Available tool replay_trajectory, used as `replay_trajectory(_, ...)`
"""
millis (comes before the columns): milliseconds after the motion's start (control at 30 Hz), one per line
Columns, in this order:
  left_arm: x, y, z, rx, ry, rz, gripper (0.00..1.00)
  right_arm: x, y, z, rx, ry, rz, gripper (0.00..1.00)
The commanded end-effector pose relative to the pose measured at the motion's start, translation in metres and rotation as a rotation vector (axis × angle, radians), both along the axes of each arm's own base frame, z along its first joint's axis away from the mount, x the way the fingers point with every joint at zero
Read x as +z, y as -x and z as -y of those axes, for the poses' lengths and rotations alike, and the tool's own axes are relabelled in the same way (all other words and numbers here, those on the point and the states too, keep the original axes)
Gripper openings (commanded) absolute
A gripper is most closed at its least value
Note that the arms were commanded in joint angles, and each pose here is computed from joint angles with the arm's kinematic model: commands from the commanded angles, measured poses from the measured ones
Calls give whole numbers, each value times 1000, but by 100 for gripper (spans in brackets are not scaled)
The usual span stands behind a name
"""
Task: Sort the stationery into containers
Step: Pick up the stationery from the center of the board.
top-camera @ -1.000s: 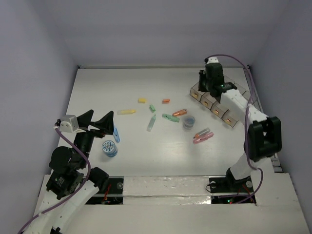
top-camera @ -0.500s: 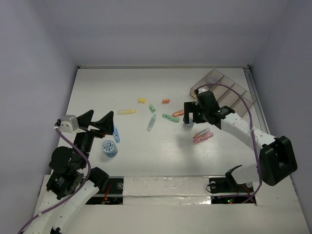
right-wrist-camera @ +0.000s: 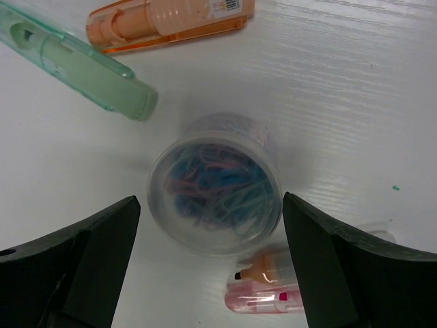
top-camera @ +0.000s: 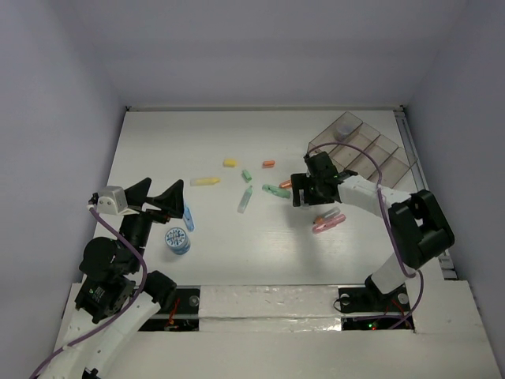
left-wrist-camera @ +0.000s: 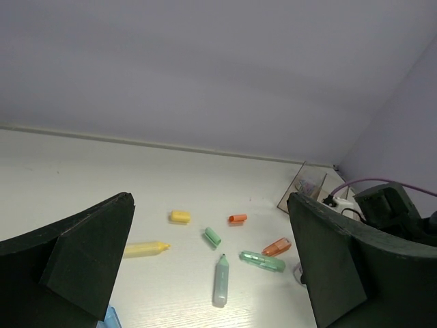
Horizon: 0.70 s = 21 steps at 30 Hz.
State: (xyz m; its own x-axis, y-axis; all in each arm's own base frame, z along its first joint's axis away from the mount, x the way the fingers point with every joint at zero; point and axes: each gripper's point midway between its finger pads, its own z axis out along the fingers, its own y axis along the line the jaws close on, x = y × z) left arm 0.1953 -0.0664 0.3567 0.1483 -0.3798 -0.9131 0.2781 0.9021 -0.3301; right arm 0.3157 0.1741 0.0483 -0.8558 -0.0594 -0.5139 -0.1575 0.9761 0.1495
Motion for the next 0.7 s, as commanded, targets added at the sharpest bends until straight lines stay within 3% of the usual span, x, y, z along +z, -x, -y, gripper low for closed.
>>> replay_trajectory(0,5,-4,2,1,7,19,94,17,-29,-10,-12,-7,105,89)
replay_trajectory(333,7,-4,3,-3,6,22,94,25,-42,-4,-45,32,147,88)
replay_trajectory(433,6,-3,3,-5,5,22,94,27,-44,-4,-48,33,153,66)
replay_trajectory(467,6,-3,3,-5,5,21,94,28,-43,-7,-41,33,157,50)
replay_trajectory(533,6,-3,3,-4,4,23,94,32,-44,-6,-47,37,161,34)
replay_trajectory(667,6,-3,3,-5,5,21,94,58,-53,-4,-63,34,229,33)
